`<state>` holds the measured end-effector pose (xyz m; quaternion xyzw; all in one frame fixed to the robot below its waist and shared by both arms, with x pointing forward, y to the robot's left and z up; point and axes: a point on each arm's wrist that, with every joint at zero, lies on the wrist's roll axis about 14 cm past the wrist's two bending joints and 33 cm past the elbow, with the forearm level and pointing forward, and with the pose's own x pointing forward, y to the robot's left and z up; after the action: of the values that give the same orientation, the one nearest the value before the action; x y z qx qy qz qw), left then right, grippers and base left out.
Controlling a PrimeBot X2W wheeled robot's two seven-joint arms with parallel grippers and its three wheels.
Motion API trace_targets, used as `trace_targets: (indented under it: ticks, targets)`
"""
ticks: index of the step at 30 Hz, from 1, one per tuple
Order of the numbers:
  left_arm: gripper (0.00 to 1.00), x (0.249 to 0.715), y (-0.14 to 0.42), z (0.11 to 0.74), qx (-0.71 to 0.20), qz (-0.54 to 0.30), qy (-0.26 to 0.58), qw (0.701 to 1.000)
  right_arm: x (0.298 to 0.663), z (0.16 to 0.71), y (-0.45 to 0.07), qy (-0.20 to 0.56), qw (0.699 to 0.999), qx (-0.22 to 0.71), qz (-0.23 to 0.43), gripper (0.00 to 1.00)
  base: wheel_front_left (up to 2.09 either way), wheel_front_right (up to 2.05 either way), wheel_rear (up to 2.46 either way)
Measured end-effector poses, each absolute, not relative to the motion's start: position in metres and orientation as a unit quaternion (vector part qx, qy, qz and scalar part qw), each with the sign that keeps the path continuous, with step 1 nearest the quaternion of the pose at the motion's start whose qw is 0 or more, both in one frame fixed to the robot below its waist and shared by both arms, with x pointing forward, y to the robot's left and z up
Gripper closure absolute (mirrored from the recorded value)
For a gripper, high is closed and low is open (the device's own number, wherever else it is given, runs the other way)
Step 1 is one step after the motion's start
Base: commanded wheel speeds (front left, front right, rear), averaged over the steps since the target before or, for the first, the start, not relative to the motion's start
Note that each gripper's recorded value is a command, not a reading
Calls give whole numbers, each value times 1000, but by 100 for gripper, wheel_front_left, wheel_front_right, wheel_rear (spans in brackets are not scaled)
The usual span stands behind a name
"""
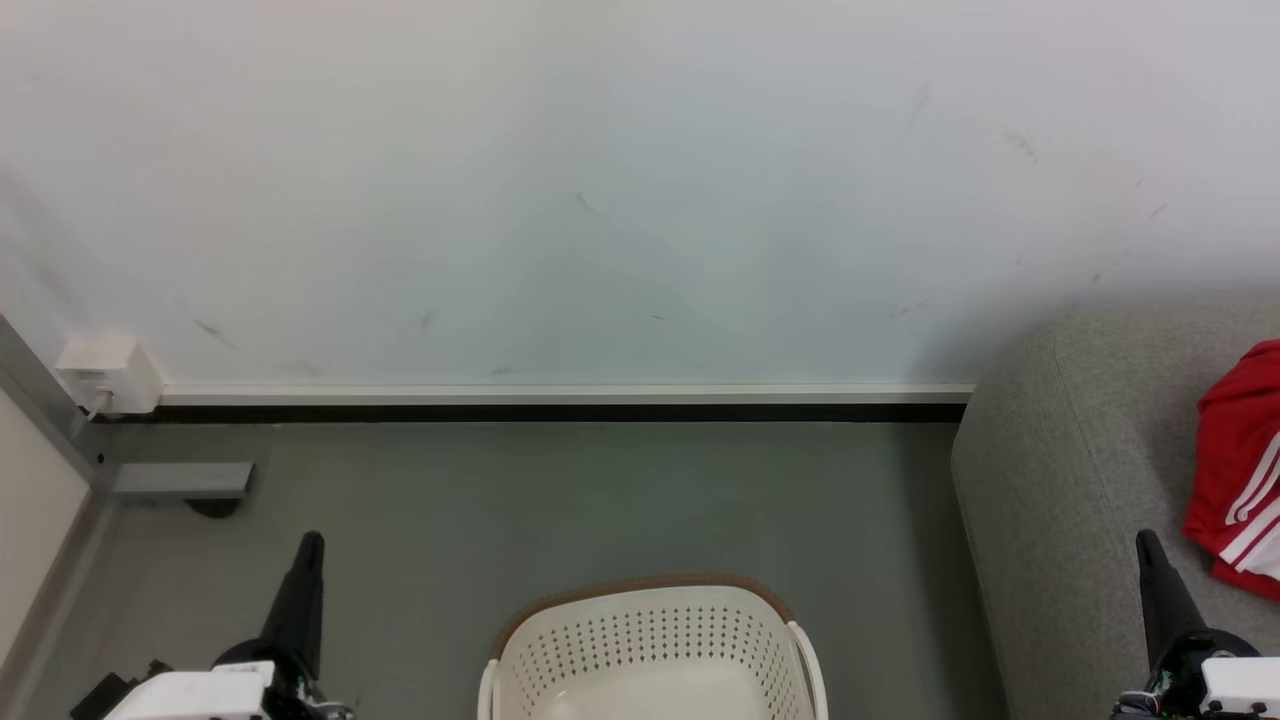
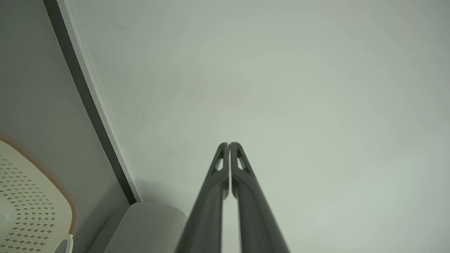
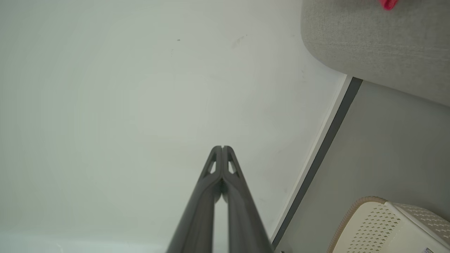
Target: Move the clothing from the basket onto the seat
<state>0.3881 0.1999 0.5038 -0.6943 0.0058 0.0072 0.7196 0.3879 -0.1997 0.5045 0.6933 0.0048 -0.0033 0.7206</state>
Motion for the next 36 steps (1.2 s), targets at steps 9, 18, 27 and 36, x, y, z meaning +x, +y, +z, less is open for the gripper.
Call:
trace_targets:
  ticks: [9,18,27,36]
  targets:
    - [100,389,200,506,-707,2,2,708,389,506,-200,2,706,708,-2,100,0,0,0]
    - [100,389,200,507,-707,2,2,708,389,506,-200,2,706,708,-1,100,0,0,0]
    - [100,389,200,507,-707,2,2,708,389,506,-200,2,706,708,-1,100,0,0,0]
    - [100,389,200,507,-707,2,2,708,389,506,-200,2,706,708,-1,100,0,0,0]
